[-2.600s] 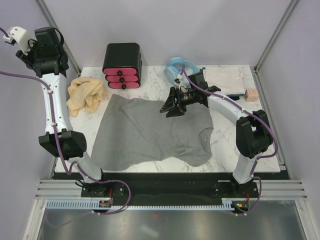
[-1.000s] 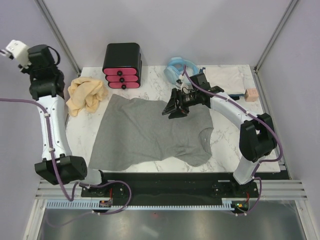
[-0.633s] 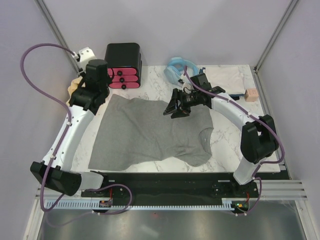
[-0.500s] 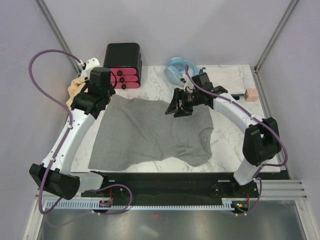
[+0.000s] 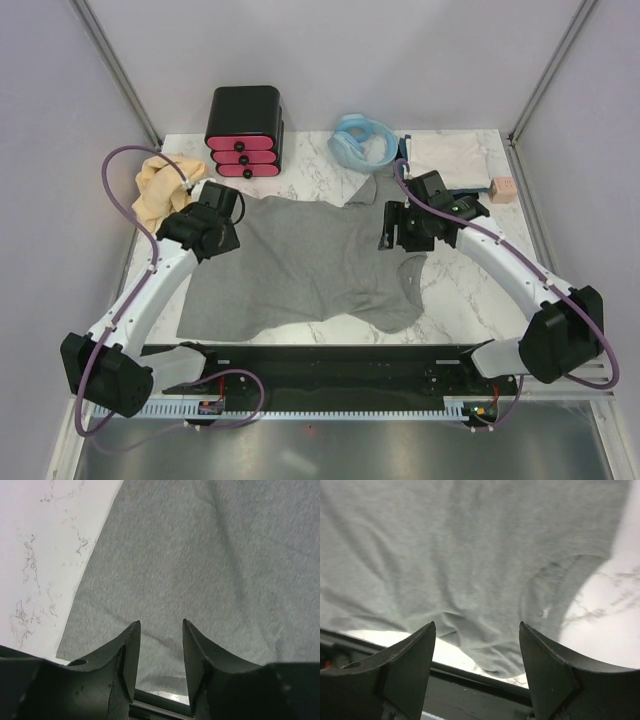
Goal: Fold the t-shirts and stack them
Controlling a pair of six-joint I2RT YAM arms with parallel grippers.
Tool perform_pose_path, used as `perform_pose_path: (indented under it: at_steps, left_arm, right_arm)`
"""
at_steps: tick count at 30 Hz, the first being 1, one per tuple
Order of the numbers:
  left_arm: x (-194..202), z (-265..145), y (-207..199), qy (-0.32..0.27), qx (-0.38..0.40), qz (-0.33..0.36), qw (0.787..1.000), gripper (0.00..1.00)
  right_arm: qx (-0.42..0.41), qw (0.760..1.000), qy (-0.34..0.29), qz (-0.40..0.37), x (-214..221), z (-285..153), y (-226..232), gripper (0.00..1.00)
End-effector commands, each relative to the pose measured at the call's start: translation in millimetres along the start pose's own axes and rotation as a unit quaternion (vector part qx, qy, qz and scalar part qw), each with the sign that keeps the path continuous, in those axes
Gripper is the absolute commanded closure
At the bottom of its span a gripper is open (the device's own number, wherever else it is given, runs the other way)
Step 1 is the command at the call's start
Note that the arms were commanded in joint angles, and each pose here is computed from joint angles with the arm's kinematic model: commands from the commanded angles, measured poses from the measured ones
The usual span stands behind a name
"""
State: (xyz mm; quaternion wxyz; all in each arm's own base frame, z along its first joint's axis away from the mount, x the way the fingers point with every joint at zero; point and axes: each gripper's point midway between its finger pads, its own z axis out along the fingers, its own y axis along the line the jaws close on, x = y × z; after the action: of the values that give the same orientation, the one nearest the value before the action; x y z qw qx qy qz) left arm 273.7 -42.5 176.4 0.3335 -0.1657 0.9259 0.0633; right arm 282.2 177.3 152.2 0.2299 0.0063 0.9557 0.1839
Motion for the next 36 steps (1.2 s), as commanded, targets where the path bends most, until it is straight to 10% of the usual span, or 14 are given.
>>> perform_pose_path:
  at_steps: [1,21,24,28,36]
  left_arm:
    - [-4.8,-13.8,-5.5,-0.025,0.036,-0.04,0.998,0.53]
    - [-60.3,116.0,-86.5,0.024,0.043,0.023,0.999,0.69]
    - [-66.0,142.3,-81.1,0.053,0.027,0.014,0.998,0.98]
    - [-79.4,159.8,-79.6,0.051,0.014,0.016,0.998,0.98]
    - [-72.2,200.6,-79.8,0.091,-0.008,0.037,0.995,0.98]
  right_arm:
    - [0.097,0.994,-0.038,-0.031,-15.7,-6.9,-35.6,0.25]
    - [0.125,0.982,-0.065,-0.122,-132.7,116.1,-19.3,0.32]
    - [0.128,0.982,-0.068,-0.119,-142.5,125.5,-19.1,0.45]
    - [0.143,0.98,-0.064,-0.119,-146.4,136.1,-25.6,0.83]
    - [0.189,0.974,-0.05,-0.118,-141.9,150.4,-49.8,1.0]
